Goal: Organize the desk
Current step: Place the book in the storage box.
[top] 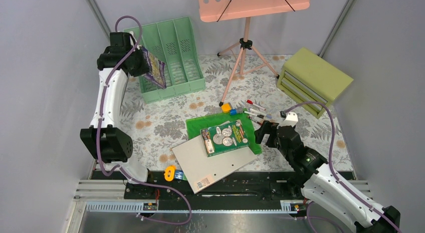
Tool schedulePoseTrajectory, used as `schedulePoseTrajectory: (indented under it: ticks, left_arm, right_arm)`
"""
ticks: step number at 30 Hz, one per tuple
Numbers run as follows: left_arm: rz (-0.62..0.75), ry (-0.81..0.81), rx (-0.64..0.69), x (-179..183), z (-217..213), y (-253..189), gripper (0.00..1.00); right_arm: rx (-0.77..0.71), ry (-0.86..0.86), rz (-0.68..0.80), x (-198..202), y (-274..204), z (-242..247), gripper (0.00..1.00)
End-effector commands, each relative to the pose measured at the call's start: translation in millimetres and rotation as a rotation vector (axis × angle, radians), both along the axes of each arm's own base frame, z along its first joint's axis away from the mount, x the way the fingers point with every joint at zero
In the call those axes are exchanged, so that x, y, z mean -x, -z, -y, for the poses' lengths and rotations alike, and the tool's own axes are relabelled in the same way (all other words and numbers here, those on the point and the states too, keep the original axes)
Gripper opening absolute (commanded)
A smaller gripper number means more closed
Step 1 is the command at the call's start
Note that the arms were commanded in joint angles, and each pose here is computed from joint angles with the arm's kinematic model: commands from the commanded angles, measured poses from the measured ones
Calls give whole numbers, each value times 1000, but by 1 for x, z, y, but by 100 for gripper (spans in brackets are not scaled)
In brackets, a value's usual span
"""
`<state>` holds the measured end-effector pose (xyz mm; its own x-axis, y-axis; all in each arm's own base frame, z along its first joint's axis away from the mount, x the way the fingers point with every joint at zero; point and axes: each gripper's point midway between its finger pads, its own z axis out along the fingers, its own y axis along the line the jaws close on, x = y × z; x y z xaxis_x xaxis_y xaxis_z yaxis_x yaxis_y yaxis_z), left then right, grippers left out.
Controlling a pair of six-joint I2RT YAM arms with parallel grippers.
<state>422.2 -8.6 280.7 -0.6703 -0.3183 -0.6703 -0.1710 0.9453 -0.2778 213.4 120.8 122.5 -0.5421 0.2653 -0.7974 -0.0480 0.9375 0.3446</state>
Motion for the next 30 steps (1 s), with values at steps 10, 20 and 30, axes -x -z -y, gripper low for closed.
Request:
schedulePoseTrajectory:
  ticks: [10, 20, 30]
  left_arm:
    - [242, -12, -4, -51, -5, -58, 0]
    - [216, -75, -48, -68, -20, -47, 0]
    - [187, -139, -63, -78, -34, -35, 0]
  right_arm:
    - [4, 33, 16, -6, -7, 2, 99]
    - [8, 29, 9, -6, -6, 1, 99]
    - [15, 17, 0, -7, -5, -2, 99]
